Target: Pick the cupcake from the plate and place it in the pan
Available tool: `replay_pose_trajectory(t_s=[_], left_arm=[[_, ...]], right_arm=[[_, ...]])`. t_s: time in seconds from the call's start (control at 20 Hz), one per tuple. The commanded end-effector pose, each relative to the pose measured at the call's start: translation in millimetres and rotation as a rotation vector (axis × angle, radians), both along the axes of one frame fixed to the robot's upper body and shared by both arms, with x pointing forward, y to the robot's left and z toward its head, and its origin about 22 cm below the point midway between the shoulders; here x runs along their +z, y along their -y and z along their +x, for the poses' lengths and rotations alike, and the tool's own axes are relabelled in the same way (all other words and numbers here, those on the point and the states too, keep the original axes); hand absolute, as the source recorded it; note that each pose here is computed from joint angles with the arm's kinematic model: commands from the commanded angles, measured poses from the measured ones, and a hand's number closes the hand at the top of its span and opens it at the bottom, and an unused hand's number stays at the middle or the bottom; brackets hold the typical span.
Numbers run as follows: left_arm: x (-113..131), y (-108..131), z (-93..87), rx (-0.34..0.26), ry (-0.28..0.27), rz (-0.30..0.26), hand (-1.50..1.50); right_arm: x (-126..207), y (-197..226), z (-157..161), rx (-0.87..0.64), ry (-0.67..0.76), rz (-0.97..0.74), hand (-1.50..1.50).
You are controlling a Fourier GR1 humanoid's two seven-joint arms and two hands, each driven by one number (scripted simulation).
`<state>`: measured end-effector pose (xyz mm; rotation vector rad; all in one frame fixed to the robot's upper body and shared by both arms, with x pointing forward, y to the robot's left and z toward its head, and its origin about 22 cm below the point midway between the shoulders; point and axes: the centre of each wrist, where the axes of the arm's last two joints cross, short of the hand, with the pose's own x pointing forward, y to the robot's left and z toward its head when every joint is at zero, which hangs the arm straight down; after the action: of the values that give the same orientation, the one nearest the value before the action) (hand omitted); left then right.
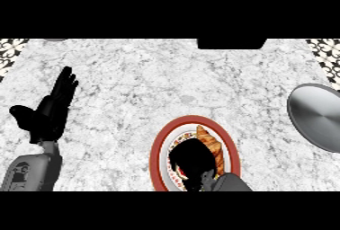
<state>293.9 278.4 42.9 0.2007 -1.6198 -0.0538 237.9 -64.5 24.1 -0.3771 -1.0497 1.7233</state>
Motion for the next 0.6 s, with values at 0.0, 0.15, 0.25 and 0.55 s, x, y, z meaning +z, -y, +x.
replay_pose_trajectory(t_s=[0.0, 0.15, 0.25, 0.55], left_arm=[[-5.7, -3.1, 4.5, 0.012, -0.004, -0.009, 0.0], [16.2, -8.4, -0.9, 0.006, -0.001, 0.004, 0.0], [1.1, -1.0, -8.0, 0.029, -0.006, -0.001, 0.0], [8.5, -0.6, -6.0, 0.04, -0.006, -0.004, 0.0]], right_arm=[[-7.8, -1.4, 9.8, 0.039, 0.028, 0.012, 1.5], [-9.5, 6.4, -0.7, 0.029, 0.006, 0.005, 1.5], [-4.7, 42.3, -37.2, -0.016, 0.01, 0.017, 1.5], [3.1, 109.0, -124.7, -0.102, 0.058, 0.049, 1.5]])
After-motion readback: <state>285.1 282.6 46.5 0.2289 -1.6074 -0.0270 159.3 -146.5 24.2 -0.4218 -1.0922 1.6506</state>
